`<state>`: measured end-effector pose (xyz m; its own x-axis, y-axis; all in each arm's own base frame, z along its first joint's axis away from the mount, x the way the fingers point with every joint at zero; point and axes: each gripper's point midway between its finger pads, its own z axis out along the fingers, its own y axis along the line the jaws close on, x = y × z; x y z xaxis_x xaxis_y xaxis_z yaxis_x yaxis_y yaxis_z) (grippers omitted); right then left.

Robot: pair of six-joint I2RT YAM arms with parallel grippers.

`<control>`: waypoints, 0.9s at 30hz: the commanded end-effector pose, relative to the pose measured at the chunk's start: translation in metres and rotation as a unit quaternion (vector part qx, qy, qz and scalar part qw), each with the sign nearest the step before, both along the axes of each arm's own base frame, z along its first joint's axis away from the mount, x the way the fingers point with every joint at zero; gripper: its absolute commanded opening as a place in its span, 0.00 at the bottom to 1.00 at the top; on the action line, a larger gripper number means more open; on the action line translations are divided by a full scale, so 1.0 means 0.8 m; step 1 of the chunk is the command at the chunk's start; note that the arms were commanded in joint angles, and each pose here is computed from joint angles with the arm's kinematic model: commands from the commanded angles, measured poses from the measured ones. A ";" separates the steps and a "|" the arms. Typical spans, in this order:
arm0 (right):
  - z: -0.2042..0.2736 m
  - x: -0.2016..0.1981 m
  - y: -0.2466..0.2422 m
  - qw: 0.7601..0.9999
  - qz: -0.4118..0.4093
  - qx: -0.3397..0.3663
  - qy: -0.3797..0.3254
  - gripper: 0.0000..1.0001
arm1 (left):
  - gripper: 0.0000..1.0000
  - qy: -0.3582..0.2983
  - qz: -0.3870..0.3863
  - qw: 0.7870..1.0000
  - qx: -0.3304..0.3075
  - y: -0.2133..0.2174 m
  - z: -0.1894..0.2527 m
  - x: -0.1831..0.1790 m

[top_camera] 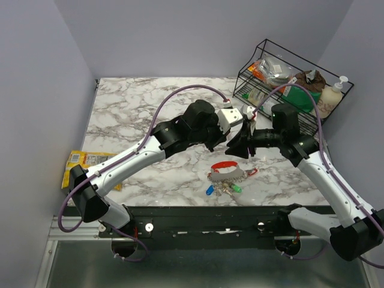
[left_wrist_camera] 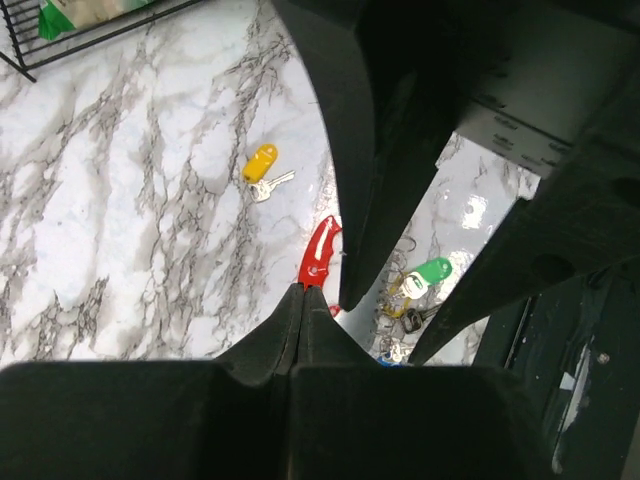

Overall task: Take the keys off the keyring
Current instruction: Remove the key from the keyring.

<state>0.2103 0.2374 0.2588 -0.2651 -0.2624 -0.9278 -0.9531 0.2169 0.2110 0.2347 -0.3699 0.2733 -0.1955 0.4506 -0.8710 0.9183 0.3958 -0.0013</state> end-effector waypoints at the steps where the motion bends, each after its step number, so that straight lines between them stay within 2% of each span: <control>1: -0.004 0.004 -0.030 0.996 -0.040 -0.053 -0.063 0.45 | 0.01 -0.049 -0.044 0.998 0.016 0.006 -0.007 -0.002; 2: -0.008 0.005 -0.036 0.995 -0.047 -0.064 -0.066 0.48 | 0.07 -0.043 -0.058 0.997 0.028 0.009 -0.022 -0.007; 3: -0.014 0.001 -0.044 0.994 -0.054 -0.078 -0.061 0.49 | 0.26 -0.044 -0.063 0.996 0.037 0.009 -0.031 -0.007; 4: -0.022 0.004 -0.053 0.991 -0.056 -0.097 -0.073 0.50 | 0.37 -0.051 -0.071 0.995 0.045 0.010 -0.037 -0.008; 5: -0.036 0.001 -0.059 0.989 -0.052 -0.116 -0.073 0.54 | 0.41 -0.053 -0.067 0.995 0.057 0.013 -0.046 -0.005; 8: -0.094 0.004 -0.087 0.976 -0.063 -0.195 -0.072 0.54 | 0.43 -0.058 -0.056 0.994 0.069 0.018 -0.065 0.006; 9: -0.109 0.003 -0.092 0.973 -0.061 -0.212 -0.067 0.54 | 0.52 -0.055 -0.058 0.995 0.065 0.018 -0.066 0.005; 10: -0.127 0.004 -0.097 0.969 -0.047 -0.233 -0.066 0.54 | 0.56 -0.052 -0.062 0.995 0.062 0.019 -0.069 0.005; 14: -0.186 -0.003 -0.112 0.956 -0.027 -0.293 0.003 0.55 | 0.62 -0.047 -0.062 0.995 0.066 0.025 -0.085 0.005; 18: -0.229 -0.009 -0.109 0.944 -0.003 -0.320 0.085 0.53 | 0.62 -0.020 -0.032 0.998 0.049 0.048 -0.083 0.025; 23: -0.255 -0.024 -0.094 0.937 0.030 -0.332 0.101 0.52 | 0.62 0.004 0.022 0.999 0.023 0.091 -0.073 0.058; 27: -0.265 -0.042 -0.085 0.932 0.056 -0.339 0.119 0.52 | 0.62 -0.010 0.034 0.999 0.022 0.103 -0.069 0.056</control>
